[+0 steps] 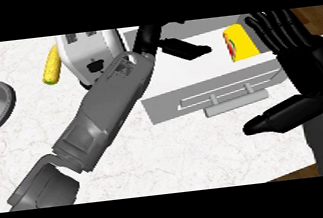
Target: Pick up the cup, place it into the drawer and close the drawer
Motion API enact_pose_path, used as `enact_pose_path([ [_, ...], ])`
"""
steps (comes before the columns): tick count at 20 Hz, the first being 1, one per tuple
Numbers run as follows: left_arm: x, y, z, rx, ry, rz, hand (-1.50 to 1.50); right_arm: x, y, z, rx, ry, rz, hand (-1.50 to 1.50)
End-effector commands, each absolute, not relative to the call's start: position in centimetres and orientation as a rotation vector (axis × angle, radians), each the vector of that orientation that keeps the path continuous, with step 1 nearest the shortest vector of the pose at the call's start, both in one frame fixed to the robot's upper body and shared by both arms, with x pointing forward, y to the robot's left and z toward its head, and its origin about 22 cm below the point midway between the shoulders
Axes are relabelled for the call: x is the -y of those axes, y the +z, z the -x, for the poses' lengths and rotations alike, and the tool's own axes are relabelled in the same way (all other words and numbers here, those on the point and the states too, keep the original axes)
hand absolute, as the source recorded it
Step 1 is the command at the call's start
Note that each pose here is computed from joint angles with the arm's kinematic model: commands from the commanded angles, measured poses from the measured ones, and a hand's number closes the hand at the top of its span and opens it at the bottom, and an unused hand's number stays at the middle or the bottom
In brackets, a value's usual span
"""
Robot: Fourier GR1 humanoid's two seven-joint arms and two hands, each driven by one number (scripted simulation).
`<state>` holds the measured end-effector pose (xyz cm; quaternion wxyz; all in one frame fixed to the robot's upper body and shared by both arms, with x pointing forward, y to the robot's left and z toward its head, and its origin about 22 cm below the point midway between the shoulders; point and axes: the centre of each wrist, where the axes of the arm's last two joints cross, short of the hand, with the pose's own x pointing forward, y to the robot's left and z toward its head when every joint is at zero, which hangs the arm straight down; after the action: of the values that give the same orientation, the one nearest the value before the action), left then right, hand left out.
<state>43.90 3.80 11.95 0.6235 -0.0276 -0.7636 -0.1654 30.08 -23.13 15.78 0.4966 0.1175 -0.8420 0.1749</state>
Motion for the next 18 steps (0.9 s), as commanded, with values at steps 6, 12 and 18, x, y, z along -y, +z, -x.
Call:
enact_pose_path([
  [6, -3.3, 13.3, -43.6, 1.889, -0.159, 0.283, -1.5, 20.4, 15.0, -29.5, 1.873, 0.747, -0.652, 1.5],
  [12, -3.5, 13.6, -43.9, 1.932, -0.056, 0.262, -1.5, 22.2, 14.7, -28.9, 1.631, 1.098, -0.424, 1.5],
  [18, -4.7, 10.9, -43.7, 1.894, -0.011, 0.224, -1.5, 22.1, 14.4, -27.4, 1.626, 1.235, -0.064, -1.5],
])
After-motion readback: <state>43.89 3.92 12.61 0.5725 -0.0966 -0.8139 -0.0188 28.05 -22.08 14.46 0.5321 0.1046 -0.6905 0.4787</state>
